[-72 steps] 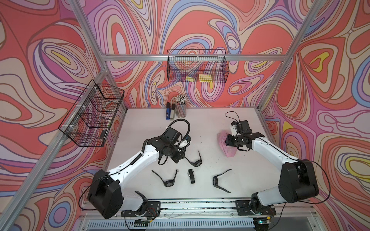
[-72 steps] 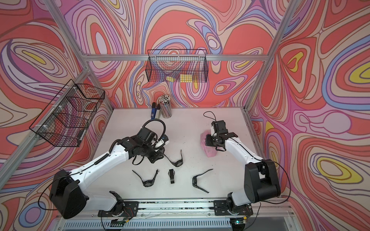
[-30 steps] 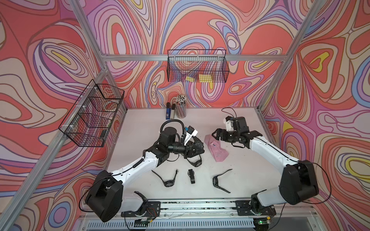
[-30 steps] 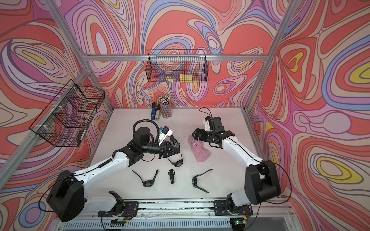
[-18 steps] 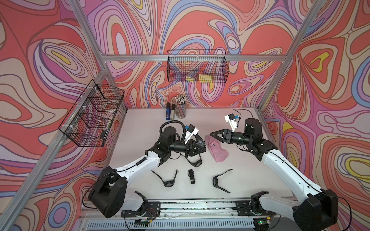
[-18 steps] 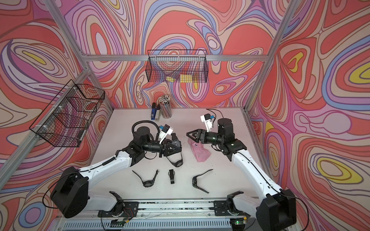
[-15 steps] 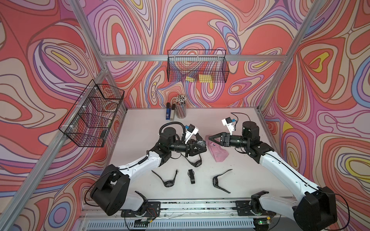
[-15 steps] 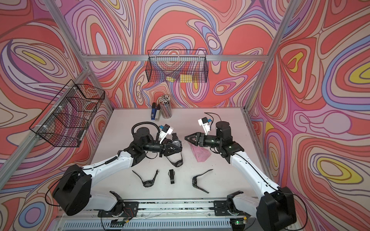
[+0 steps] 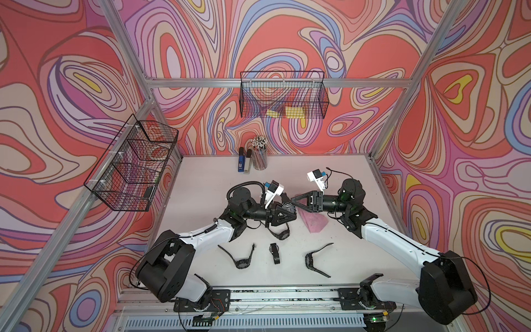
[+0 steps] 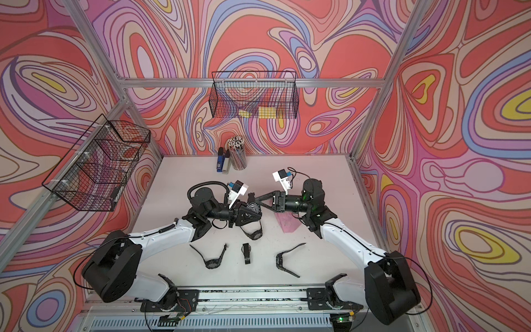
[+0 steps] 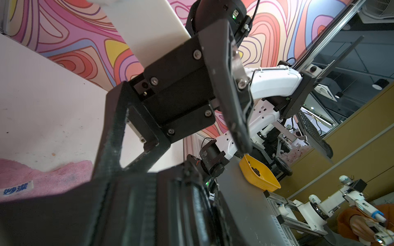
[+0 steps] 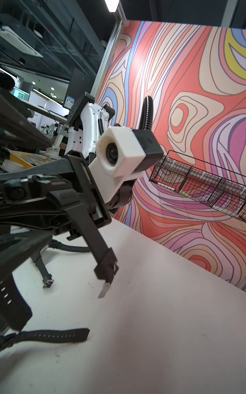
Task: Wipe the watch dial
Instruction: Pick up the watch at the center of the board.
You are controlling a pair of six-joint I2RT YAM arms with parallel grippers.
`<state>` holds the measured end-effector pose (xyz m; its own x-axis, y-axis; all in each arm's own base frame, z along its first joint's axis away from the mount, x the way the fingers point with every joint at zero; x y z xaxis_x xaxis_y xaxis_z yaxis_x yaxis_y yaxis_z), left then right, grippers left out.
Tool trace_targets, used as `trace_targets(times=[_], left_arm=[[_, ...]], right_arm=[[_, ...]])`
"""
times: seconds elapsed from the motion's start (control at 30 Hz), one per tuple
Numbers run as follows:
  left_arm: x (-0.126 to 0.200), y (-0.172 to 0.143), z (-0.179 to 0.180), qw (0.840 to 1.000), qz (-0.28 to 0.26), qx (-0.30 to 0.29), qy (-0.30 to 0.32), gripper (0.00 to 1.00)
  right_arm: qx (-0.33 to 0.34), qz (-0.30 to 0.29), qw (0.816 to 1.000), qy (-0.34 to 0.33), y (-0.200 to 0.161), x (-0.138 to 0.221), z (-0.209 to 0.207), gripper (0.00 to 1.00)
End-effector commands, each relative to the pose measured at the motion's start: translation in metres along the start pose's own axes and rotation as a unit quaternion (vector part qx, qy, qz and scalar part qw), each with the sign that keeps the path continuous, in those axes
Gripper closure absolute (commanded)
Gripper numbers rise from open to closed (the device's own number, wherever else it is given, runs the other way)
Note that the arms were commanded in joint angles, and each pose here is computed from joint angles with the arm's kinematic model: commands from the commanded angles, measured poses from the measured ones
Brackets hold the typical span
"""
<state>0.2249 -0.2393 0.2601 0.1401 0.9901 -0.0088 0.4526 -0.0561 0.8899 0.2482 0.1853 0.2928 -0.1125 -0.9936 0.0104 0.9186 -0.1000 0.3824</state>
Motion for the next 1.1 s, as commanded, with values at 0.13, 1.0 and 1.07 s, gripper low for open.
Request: trace_targets(times=[0.13, 1.0, 1.07], left_arm=[[0.011, 0.002, -0.024, 0.988, 0.026, -0.148, 0.037, 0.92], [0.011, 0.005, -0.024, 0.973, 0.073, -0.213, 0.049, 0.95], [0.011, 0.005, -0.024, 0.974, 0.071, -0.212, 0.048, 0.95]], right_arm=[[-0.038, 0.002, 0.997, 0.061, 0.003, -0.008, -0.005, 0.42], [-0.053, 0.059, 0.995, 0.060, -0.008, -0.042, 0.011, 0.71], [-0.054, 0.056, 0.995, 0.056, -0.008, -0.043, 0.012, 0.85]])
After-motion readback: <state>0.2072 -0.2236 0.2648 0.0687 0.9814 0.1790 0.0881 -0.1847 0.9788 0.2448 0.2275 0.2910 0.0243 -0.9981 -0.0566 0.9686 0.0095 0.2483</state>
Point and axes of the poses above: each gripper's point midway between its finger pads, its own x axis back along the fingers, its own z axis along the line the jaws close on, y = z × x, the point moved 9 cm from there along x, back along the fingers, and after that the axes turned 7 degrees about -x, right-handed, at the moved point
